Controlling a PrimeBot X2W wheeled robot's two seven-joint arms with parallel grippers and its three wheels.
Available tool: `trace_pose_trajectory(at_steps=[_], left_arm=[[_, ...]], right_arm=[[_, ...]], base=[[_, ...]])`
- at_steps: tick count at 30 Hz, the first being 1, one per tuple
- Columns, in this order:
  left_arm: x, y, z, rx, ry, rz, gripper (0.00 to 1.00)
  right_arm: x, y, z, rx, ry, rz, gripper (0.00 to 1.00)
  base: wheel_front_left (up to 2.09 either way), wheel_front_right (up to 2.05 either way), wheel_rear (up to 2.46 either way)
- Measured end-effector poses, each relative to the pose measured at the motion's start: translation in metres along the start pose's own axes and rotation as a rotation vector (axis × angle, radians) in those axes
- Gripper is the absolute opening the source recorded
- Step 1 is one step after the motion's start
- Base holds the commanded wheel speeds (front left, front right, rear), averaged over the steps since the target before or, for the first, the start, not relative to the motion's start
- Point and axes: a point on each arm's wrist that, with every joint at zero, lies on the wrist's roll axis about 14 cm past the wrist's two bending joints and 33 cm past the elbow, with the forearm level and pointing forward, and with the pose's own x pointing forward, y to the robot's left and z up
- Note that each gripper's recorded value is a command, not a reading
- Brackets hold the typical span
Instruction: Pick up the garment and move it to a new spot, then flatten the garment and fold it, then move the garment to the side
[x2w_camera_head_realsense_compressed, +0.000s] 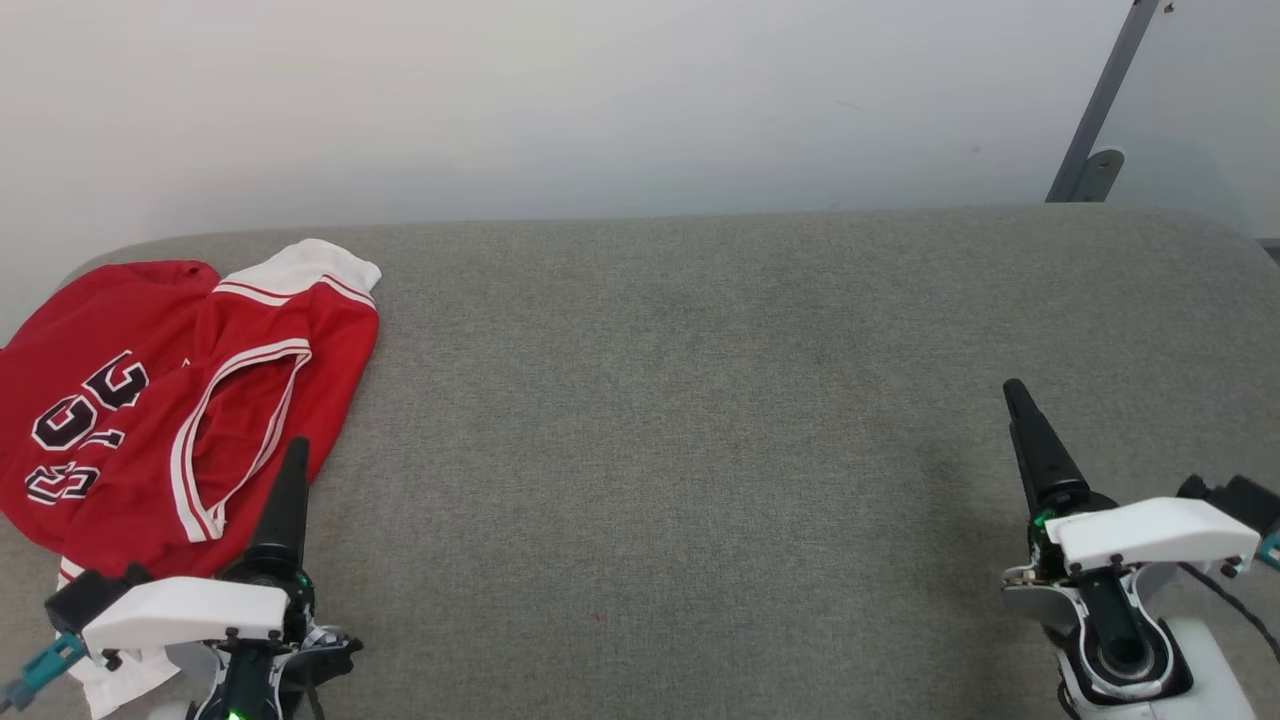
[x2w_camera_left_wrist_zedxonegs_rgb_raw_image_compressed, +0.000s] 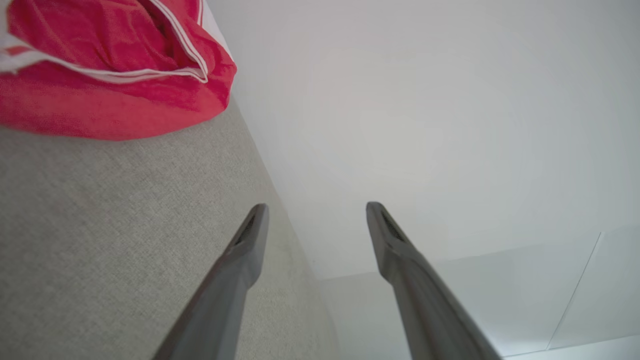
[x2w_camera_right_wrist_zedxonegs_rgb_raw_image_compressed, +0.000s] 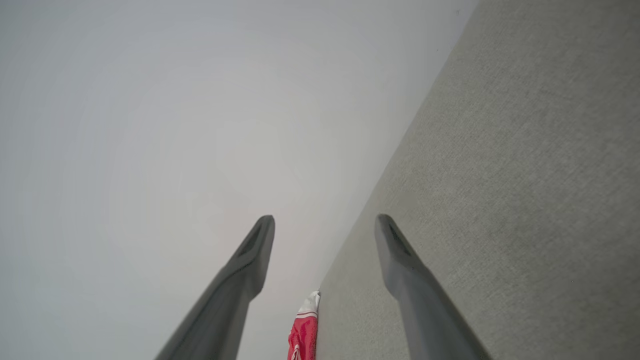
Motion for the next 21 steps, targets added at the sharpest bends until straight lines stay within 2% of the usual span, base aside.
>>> trace_pose_trajectory(at_steps=[21], left_arm=[[0.001,-0.005,0.015,0.52,-0.02,-0.019,1.0]], right_arm=[[0.016,0.012,0.007,-0.564,-0.007,0.031,1.0]], base=[[0.0,0.0,0.0]])
